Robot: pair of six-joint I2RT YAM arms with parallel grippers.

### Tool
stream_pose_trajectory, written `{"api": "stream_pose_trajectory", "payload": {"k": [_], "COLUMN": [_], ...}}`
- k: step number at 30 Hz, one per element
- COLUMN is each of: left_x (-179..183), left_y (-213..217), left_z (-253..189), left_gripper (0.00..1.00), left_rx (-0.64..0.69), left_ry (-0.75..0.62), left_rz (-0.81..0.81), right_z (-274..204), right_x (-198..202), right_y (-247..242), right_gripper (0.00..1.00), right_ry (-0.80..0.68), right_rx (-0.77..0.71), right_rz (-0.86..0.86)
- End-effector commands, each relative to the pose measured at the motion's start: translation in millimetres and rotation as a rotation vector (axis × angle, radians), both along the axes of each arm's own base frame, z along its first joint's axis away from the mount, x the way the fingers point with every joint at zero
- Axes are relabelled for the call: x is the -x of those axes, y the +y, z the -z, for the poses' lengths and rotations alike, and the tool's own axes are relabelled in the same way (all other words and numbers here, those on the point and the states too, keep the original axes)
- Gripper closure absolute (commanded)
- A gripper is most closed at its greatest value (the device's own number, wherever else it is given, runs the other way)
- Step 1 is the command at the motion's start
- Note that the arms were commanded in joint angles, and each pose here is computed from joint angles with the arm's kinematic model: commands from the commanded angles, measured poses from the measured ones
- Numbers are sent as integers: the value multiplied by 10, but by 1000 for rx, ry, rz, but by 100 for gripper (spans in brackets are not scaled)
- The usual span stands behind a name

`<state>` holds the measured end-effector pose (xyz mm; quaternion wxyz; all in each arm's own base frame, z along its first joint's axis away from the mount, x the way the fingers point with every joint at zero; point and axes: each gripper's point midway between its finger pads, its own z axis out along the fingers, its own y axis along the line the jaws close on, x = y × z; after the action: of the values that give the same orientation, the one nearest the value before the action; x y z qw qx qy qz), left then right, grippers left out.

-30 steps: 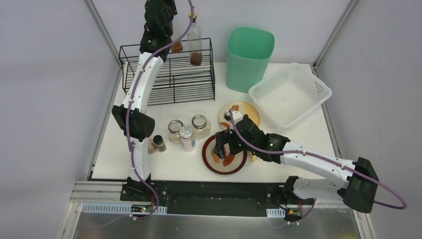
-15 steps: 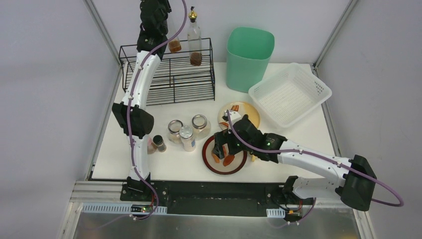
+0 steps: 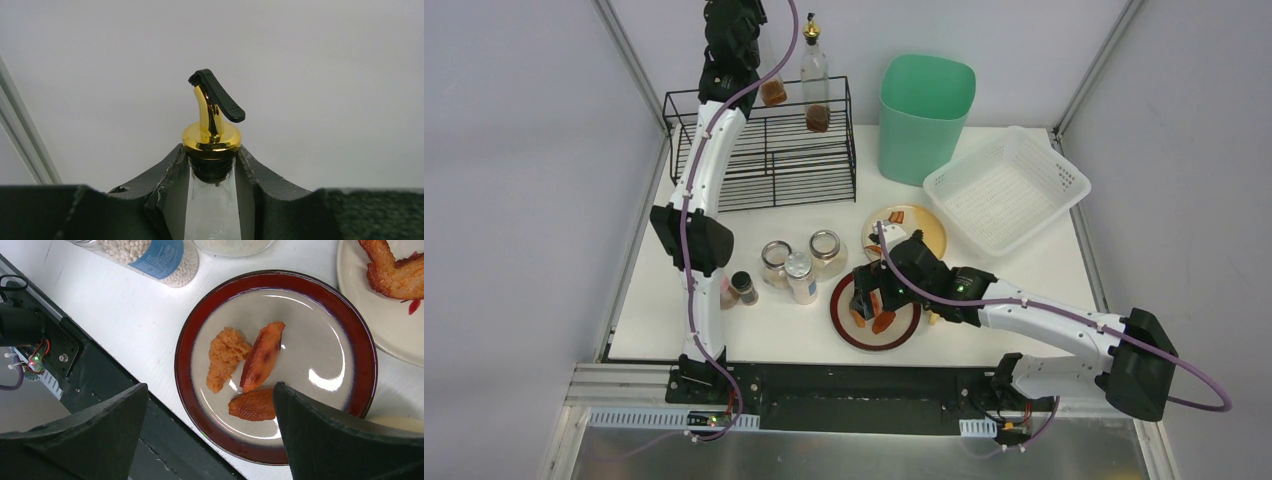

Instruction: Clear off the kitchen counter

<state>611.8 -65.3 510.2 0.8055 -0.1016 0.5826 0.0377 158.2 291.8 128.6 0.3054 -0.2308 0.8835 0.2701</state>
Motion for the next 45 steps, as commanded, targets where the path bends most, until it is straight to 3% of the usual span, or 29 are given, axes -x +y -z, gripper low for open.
{"api": "stream_pose_trajectory", "payload": {"k": [1, 19, 45], "left_x": [36, 111, 58], "left_y": [139, 341, -181], "left_z": [-261, -429, 255], "left_gripper": [100, 100, 100], "left_rx": [24, 25, 65], "left_ry": [-87, -125, -14], "left_rz": [-12, -33, 157], "right_z": [-157, -155, -206], "right_x": [-70, -67, -35], "right_y": [97, 120, 77], "right_gripper": [1, 1, 1], "right_ry": [-42, -40, -41], "right_rx": [-43, -48, -71], "right_rz": [0, -4, 6]}}
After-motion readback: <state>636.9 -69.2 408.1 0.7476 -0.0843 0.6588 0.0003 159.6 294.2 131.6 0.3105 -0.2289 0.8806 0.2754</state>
